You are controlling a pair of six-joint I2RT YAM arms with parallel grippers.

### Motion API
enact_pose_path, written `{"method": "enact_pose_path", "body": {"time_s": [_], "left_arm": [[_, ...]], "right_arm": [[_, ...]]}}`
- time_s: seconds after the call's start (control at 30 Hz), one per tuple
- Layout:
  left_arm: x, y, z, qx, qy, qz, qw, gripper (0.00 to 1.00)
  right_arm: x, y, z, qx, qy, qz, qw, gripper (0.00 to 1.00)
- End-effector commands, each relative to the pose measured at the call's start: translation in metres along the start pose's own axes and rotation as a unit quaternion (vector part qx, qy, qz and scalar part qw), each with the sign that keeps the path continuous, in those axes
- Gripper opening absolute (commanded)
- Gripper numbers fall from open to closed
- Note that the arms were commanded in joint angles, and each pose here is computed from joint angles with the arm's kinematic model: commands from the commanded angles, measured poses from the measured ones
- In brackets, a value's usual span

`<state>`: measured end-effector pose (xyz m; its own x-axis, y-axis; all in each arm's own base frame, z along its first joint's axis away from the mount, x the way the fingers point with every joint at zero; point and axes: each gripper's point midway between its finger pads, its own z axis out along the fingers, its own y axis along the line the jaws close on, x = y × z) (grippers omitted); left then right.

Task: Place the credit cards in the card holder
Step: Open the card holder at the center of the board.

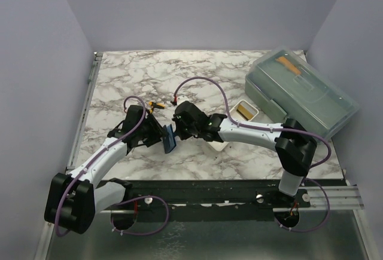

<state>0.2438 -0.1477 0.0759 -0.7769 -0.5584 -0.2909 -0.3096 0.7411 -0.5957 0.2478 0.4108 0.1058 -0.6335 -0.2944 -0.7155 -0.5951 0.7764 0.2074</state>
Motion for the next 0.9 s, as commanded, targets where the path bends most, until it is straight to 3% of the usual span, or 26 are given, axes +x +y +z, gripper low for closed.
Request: {"method": "enact_pose_path", "body": {"time_s": [0.0,0.2,0.43,0.5,0.67,0.87], "left_arm": [[-0.006,0.02,-0.006,-0.059,-0.021,0.016,0.998,0.48],[-0.005,0.036,-0.016,-0.094,-0.035,0.0,0.995,0.35],[-0.012,0.037,-0.021,-0.084,-0.068,-0.002,0.994,0.09],[-0.011,0.039,-0.021,-0.085,-0.068,-0.003,0.994,0.0],[-0.009,0.045,-0.016,-0.091,-0.068,-0.004,0.994,0.0],[-0.007,0.046,-0.016,-0.09,-0.068,-0.006,0.994,0.0]], "right_arm": [[-0.006,-0.001,-0.011,0.003,-0.016,-0.002,1.0,0.0],[0.005,-0.03,0.0,0.029,-0.008,0.012,0.999,0.0],[0.02,-0.049,0.014,0.071,0.02,-0.009,0.997,0.03],[0.017,-0.055,0.012,0.091,0.025,-0.01,0.995,0.14],[0.002,-0.058,-0.004,0.125,0.046,-0.015,0.991,0.53],[-0.018,-0.015,-0.017,0.024,0.026,0.015,0.999,0.69]]}}
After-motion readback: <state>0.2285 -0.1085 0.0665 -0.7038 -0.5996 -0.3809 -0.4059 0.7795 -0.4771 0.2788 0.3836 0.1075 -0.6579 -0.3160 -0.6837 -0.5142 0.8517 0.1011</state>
